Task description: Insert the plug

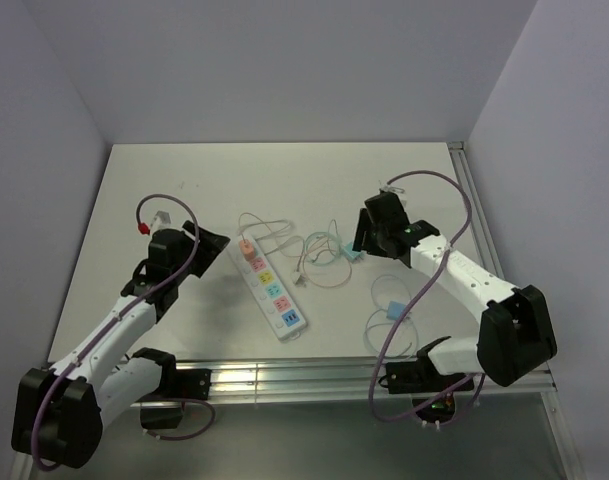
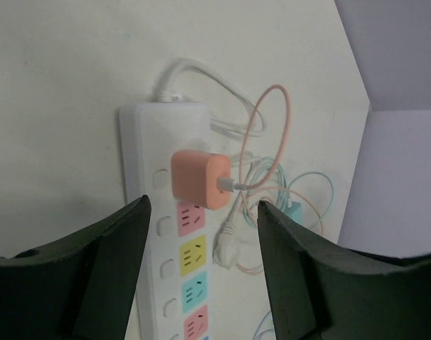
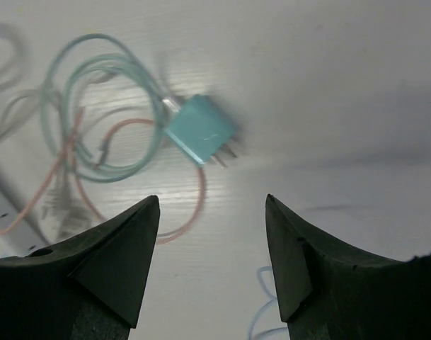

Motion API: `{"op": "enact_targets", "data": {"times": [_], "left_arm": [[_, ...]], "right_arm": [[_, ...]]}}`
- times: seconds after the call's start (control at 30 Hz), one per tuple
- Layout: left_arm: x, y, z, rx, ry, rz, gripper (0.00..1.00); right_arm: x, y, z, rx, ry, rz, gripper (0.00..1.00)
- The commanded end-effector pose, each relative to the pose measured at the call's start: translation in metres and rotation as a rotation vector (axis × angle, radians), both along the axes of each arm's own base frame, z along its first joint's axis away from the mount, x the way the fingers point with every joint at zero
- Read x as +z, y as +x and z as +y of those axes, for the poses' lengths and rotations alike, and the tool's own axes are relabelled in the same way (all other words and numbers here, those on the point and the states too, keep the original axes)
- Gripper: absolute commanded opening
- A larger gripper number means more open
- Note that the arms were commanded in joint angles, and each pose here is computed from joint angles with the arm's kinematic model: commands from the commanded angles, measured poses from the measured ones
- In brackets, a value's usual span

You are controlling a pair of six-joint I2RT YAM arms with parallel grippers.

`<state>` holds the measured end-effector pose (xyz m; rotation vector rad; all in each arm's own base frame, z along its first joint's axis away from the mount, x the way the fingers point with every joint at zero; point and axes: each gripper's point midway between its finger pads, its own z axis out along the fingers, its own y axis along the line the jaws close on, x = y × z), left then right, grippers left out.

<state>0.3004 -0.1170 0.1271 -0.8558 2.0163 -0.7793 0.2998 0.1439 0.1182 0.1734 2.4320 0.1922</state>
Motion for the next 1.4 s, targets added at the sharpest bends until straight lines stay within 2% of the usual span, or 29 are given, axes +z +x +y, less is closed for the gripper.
{"op": "enact_targets", "data": {"times": [0.0, 0.23, 0.47, 0.73, 1.37], "left_arm": [[0.041, 0.004, -0.016, -0.059, -0.011, -0.107, 0.67], [0.066, -0.002, -0.034, -0.12, 0.021, -0.154, 0.66], [0.068, -0.004, -0.041, -0.141, 0.024, -0.167, 0.65], [0.067, -0.006, -0.043, -0.158, 0.031, -0.173, 0.65], [0.072, -0.005, -0.044, -0.162, 0.033, -0.184, 0.65]], "right_arm": [[0.002, 0.006, -0.014, -0.063, 0.088, -0.008, 0.68], [-0.029, 0.021, -0.02, -0.109, 0.073, 0.092, 0.7], [-0.038, 0.042, 0.001, -0.202, 0.184, 0.137, 0.76], [-0.048, 0.056, 0.003, -0.277, 0.192, 0.156, 0.76], [-0.068, 0.051, 0.004, -0.331, 0.168, 0.186, 0.72]]}}
